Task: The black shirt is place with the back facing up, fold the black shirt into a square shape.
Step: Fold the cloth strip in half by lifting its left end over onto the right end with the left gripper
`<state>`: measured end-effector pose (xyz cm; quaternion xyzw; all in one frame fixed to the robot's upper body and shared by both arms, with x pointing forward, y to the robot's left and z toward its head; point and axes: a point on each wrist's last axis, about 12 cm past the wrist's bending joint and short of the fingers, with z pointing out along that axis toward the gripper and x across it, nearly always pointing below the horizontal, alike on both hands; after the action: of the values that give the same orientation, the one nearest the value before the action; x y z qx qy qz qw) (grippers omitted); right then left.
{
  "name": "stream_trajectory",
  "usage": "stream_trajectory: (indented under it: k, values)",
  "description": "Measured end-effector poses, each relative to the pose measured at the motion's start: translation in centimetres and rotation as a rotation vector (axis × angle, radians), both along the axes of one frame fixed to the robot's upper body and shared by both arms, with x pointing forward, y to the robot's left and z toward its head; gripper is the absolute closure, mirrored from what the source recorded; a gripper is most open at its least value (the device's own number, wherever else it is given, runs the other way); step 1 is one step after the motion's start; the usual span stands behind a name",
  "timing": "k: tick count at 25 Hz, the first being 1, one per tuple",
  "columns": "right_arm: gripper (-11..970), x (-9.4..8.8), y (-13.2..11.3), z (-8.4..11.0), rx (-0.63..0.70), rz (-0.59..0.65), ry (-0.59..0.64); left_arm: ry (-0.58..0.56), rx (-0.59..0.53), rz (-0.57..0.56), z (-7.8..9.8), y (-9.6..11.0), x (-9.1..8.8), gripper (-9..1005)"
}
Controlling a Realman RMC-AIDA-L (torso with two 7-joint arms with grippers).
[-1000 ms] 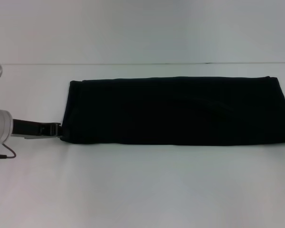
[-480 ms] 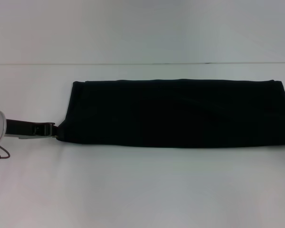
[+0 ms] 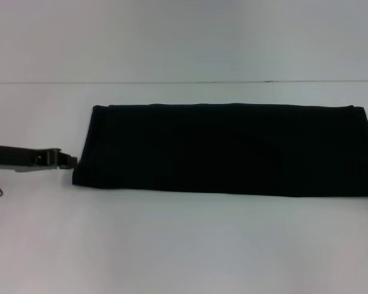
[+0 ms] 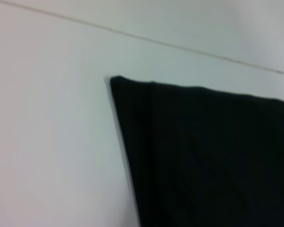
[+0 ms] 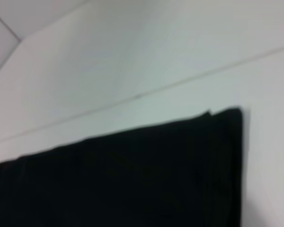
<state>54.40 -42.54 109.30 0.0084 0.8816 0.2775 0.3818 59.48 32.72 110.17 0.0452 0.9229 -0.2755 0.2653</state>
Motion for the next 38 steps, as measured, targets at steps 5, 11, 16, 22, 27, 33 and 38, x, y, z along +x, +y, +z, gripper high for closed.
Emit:
stream_trajectory:
  k: [5,11,16,22,27,33,38]
  values:
    - [689,-0.6,-0.5,2.0,0.039,0.024,-0.09,-0.014,-0.051,0.036,1.3,1.5,-0.6,895]
    - [407,0.7,1.5,3.0,0.065,0.128,-0.161,0.141,-0.146,-0.012,2.1,1.4,-2.3,657]
    - [211,3.2,3.6,3.7,0.035,0.181,-0.173,0.31,-0.189,0.013,1.7,0.1,-2.3,526]
    - [133,5.0,5.0,5.0,0.032,0.215,-0.214,0.388,-0.266,0.11,1.6,-0.8,-1.0,332]
    - [127,5.7,5.8,5.4,0.01,0.246,-0.221,0.426,-0.289,0.143,1.0,-1.7,-0.5,163]
    - [110,5.9,7.1,5.3,-0.036,0.346,-0.208,0.442,-0.302,0.209,0.5,-1.7,-0.2,110]
    - [75,6.1,7.9,5.4,-0.049,0.39,-0.216,0.459,-0.299,0.244,-0.4,-2.0,-0.2,110]
